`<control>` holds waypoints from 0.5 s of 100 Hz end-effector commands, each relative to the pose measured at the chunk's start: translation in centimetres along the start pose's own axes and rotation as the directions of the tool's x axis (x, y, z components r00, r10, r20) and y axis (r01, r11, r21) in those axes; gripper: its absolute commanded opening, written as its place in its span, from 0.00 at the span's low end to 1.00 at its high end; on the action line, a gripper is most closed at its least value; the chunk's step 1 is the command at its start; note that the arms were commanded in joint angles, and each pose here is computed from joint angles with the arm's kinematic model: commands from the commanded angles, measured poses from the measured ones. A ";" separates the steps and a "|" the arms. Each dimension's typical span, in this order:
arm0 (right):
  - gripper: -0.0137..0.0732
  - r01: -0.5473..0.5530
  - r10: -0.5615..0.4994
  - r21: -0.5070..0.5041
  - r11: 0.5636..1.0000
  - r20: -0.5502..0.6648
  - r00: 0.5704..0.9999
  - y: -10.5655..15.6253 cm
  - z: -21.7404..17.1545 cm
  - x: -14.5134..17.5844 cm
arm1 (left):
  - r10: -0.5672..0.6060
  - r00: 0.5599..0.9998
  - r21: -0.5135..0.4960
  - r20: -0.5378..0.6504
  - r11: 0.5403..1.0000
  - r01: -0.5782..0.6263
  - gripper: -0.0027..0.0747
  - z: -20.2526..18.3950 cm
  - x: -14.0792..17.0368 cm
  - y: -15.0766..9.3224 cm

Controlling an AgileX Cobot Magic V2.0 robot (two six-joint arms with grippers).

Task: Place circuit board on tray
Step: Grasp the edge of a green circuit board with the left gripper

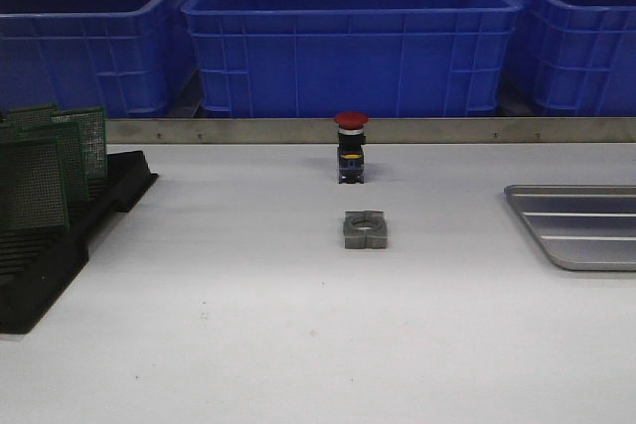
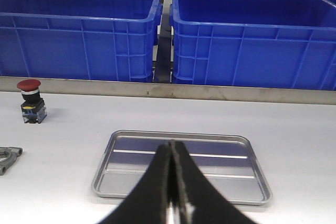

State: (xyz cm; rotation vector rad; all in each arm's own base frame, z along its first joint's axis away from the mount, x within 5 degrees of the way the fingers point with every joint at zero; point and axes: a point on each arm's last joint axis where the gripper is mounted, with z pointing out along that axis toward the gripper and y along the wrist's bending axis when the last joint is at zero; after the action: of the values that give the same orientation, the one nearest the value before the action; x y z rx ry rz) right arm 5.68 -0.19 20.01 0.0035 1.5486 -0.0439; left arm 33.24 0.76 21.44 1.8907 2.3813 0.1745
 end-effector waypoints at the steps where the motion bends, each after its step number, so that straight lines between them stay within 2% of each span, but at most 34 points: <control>1: 0.03 0.016 -0.015 -0.005 1.000 0.111 0.994 0.1 -0.3 -1.2 | -0.023 0.999 -0.122 0.034 0.992 0.027 0.01 -2.0 -0.1 0.9; 38: 0.03 0.016 -0.015 -0.005 1.000 0.111 0.994 0.1 -0.3 -1.2 | 0.042 0.999 -0.057 0.018 0.998 -0.041 0.01 -6.1 -1.5 1.3; 50: 0.03 0.016 -0.015 -0.005 1.000 0.111 0.994 0.1 -0.3 -1.2 | 0.057 0.997 -0.016 0.059 0.998 -0.056 0.01 -7.9 -2.8 1.0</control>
State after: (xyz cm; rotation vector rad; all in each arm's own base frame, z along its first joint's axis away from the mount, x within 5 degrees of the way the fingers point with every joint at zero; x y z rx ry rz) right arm 5.68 -0.19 20.01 0.0035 1.5486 -0.0439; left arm 34.38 -0.86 25.86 1.9644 2.3389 0.1511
